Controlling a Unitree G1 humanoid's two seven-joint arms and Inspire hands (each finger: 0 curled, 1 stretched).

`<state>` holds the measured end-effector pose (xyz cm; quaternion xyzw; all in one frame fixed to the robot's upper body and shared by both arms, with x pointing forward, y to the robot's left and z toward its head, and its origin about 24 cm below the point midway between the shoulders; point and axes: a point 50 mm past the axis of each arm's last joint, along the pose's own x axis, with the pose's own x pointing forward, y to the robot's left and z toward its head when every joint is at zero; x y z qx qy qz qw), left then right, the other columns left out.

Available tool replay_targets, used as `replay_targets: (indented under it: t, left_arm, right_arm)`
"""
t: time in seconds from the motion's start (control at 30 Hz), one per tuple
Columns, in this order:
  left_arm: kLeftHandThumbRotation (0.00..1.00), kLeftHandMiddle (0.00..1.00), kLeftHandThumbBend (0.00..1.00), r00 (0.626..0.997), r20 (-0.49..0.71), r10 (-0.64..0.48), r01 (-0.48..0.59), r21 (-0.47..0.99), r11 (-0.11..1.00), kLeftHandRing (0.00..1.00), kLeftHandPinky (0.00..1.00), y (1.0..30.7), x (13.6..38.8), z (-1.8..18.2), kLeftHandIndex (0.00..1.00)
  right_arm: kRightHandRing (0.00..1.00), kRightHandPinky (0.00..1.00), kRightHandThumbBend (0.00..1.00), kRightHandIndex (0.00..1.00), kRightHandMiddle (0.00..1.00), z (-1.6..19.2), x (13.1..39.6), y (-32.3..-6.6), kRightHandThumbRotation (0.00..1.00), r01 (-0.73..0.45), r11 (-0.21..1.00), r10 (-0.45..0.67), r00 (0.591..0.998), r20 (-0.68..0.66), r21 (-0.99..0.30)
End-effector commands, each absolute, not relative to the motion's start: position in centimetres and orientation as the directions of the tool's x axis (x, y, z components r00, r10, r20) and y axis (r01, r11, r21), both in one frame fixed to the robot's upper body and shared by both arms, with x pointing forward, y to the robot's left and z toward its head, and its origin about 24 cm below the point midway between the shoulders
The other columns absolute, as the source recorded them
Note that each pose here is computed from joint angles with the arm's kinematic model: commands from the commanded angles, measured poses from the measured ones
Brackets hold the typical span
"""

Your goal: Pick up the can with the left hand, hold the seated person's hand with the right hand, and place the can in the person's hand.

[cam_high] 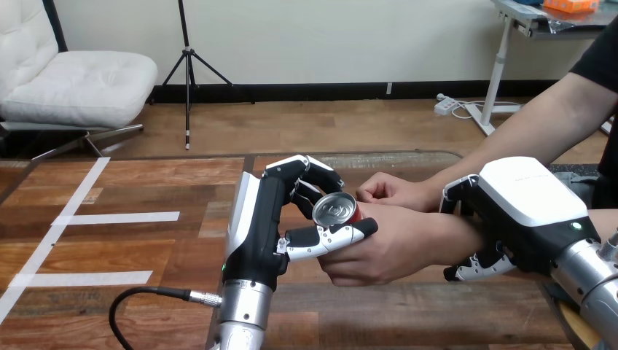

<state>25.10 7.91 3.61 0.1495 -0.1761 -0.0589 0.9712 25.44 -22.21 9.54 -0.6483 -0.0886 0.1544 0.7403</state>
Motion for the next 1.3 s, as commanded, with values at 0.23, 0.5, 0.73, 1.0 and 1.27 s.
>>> replay_targets:
  t: [0.23,0.5,0.73,1.0,1.27]
  left_arm:
    - [0.00,0.41,0.66,0.842,0.467,-0.270,0.164,0.256,0.953,0.36,0.32,4.70,24.63,7.17,0.43]
    - [0.00,0.41,0.65,0.840,0.470,-0.271,0.167,0.252,0.953,0.37,0.32,4.76,24.57,7.19,0.43]
    - [0.00,0.42,0.65,0.841,0.465,-0.278,0.173,0.255,0.951,0.37,0.32,4.79,24.53,7.12,0.43]
    - [0.00,0.58,0.70,0.851,0.414,-0.323,0.205,0.303,0.931,0.54,0.45,4.82,24.55,7.07,0.58]
    - [0.15,0.90,0.76,0.843,0.326,-0.428,0.265,0.441,0.857,0.87,0.79,4.95,24.58,6.96,0.91]
  right_arm:
    - [0.30,0.25,0.79,0.45,0.39,8.95,25.52,-20.54,0.00,-0.145,0.142,0.414,0.907,-0.074,-0.979]
    - [0.30,0.25,0.79,0.45,0.38,8.90,25.52,-20.57,0.00,-0.150,0.145,0.413,0.908,-0.078,-0.978]
    - [0.31,0.25,0.79,0.45,0.39,8.88,25.52,-20.61,0.00,-0.145,0.143,0.411,0.908,-0.075,-0.979]
    - [0.29,0.24,0.79,0.45,0.38,8.83,25.55,-20.72,0.00,-0.146,0.150,0.408,0.910,-0.073,-0.978]
    - [0.27,0.21,0.79,0.45,0.35,8.77,25.56,-20.82,0.00,-0.144,0.152,0.406,0.911,-0.071,-0.978]
